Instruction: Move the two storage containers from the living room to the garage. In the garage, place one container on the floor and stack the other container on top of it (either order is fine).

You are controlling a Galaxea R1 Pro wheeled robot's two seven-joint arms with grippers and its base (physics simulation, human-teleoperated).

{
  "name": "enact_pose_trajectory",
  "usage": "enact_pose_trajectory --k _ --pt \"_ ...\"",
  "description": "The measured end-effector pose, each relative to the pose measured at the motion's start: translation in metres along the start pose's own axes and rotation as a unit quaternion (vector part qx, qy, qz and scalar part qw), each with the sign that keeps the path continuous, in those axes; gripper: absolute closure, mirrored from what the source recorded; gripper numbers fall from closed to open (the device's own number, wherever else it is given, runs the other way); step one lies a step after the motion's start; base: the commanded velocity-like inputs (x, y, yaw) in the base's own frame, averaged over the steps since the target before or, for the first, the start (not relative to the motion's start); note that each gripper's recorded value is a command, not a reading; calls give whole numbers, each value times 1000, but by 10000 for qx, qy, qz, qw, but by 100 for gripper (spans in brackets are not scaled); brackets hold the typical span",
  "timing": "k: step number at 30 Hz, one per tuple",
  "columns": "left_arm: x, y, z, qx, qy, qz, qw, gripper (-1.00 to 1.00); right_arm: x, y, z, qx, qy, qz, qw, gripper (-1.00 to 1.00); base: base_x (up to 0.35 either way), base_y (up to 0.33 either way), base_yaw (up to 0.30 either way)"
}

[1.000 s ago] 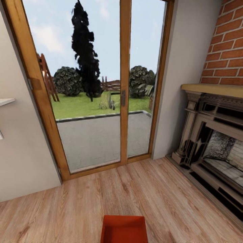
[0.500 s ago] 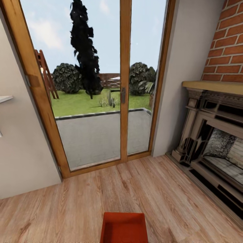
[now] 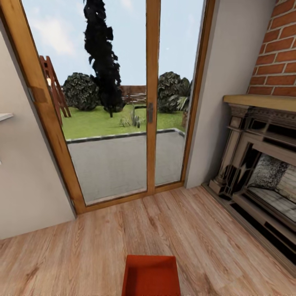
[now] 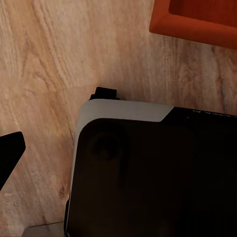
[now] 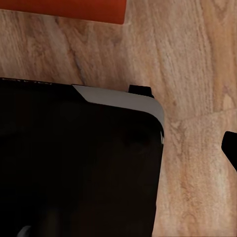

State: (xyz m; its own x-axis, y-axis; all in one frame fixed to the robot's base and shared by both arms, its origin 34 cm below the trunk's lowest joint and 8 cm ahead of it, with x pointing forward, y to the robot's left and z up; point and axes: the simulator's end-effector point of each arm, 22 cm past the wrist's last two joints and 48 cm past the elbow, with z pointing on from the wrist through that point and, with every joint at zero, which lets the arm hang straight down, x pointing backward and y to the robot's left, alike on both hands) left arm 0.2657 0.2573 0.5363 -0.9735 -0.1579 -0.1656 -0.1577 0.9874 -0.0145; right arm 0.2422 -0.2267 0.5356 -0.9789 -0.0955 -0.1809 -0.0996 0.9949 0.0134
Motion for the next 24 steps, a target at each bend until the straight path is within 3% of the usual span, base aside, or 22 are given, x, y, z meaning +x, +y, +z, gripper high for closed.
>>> enact_pose_trajectory --k 24 --pt "15 2 2 -31 191 1 9998 -100 15 1 1 -12 193 20 9998 -100 0 0 0"
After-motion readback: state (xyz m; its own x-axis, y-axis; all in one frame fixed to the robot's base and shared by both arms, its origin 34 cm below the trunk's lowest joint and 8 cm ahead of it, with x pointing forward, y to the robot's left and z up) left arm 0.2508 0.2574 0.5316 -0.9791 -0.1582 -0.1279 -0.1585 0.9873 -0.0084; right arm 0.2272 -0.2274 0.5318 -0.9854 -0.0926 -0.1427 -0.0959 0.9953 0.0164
